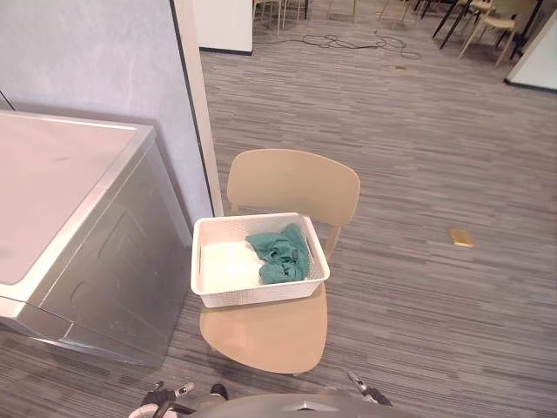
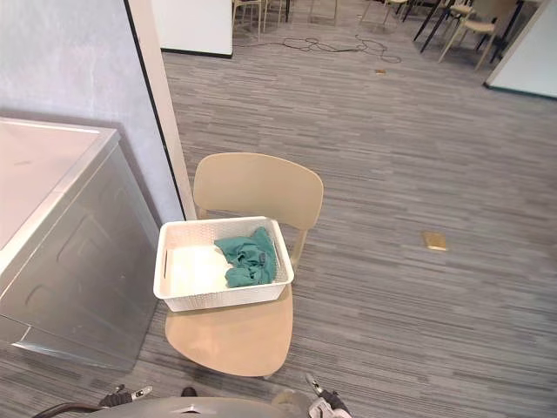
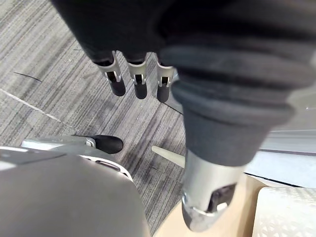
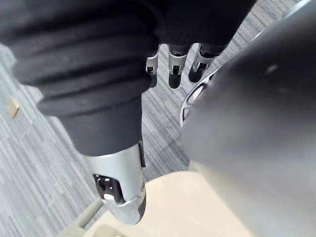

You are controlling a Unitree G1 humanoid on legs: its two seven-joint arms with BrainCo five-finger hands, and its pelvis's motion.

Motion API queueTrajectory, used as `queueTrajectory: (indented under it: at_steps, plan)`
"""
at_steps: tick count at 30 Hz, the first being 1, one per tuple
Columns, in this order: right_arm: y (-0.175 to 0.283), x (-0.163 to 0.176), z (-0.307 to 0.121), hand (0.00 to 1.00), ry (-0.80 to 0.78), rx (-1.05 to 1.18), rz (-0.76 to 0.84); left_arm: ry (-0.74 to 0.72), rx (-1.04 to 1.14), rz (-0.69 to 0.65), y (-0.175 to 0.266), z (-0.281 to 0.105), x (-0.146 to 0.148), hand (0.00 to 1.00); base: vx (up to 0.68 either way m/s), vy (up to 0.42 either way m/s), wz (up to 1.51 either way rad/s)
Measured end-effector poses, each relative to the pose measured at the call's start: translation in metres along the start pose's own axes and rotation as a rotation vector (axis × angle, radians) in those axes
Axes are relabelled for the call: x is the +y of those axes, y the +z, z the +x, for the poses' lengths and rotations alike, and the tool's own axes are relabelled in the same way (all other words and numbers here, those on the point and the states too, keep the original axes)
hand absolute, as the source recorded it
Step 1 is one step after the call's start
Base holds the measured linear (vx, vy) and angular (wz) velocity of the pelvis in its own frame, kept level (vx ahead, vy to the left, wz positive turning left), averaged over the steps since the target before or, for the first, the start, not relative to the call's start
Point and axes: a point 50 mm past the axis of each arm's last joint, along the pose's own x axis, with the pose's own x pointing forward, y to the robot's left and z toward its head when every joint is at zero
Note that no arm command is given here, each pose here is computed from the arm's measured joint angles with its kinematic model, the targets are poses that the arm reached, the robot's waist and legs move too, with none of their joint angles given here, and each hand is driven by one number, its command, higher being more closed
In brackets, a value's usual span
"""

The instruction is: Pick up the laundry basket with both hands and put the clothes into the washing machine.

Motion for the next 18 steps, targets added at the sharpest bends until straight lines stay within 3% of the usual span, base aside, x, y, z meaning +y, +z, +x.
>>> queueTrajectory:
  at_steps: [3, 7, 9, 14, 18]
  plan:
    - [0.014, 0.015, -0.004, 0.0, 0.08, -0.086, -0.079, 0.023, -0.005, -0.043, 0.002, 0.0, 0.004, 0.0, 0.1, -0.062, 0.44]
    - [0.071, 0.049, -0.021, 0.0, 0.215, -0.369, -0.135, 0.041, -0.028, -0.094, 0.003, -0.001, 0.006, 0.0, 0.08, -0.148, 0.48]
    - [0.099, 0.058, -0.029, 0.0, 0.232, -0.493, -0.221, 0.068, -0.009, -0.072, -0.004, -0.002, 0.011, 0.0, 0.14, -0.299, 0.41]
    - [0.165, 0.087, -0.059, 0.0, 0.314, -0.793, -0.521, 0.013, 0.024, -0.07, -0.017, -0.005, -0.011, 0.0, 0.14, -0.175, 0.23]
    - [0.177, 0.136, -0.084, 0.0, 0.469, -0.942, -0.701, 0.002, -0.006, -0.016, -0.008, -0.003, -0.009, 0.0, 0.02, -0.04, 0.25]
